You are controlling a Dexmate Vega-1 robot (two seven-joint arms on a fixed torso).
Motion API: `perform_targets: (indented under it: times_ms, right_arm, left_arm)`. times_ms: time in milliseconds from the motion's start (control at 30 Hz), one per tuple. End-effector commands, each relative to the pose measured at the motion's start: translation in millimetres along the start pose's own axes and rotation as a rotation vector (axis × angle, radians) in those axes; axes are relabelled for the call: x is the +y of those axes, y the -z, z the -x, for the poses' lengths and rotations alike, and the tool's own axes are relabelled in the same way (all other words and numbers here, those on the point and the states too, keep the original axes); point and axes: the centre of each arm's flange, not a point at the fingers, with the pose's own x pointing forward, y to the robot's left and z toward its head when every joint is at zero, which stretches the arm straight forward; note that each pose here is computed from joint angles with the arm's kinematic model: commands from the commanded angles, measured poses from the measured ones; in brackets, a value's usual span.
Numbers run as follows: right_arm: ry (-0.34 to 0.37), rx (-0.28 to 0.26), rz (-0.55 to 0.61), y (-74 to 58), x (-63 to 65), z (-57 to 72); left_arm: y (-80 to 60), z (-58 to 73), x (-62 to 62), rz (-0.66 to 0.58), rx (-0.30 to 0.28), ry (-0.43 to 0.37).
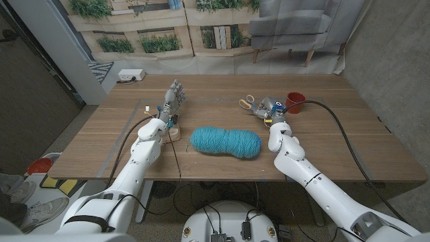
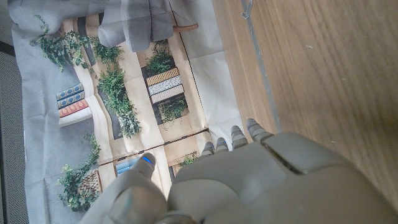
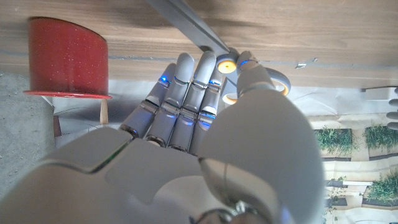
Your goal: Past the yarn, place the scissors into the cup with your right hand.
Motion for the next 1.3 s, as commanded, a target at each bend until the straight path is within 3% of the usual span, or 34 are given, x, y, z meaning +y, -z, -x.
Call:
perform_targets:
  times_ms: [33,467,1300]
  right_arm:
    - [0.037,0.004,-0.069,4.1,-11.8,-2.6]
    - [0.082,0.001,-0.146,7.2,-23.8,-5.6]
    - [0.152,0.000,-0.346,15.2,-40.3,-12.0]
  left_arm:
    - [-8.6,-2.8,-4.0,0.006,-0.022,0.014]
    - [-28.3,-1.6,-13.0,0.018,-0.075,0.045]
    - [-31.1,-1.5,-14.1,0.021,-0.083,0.043]
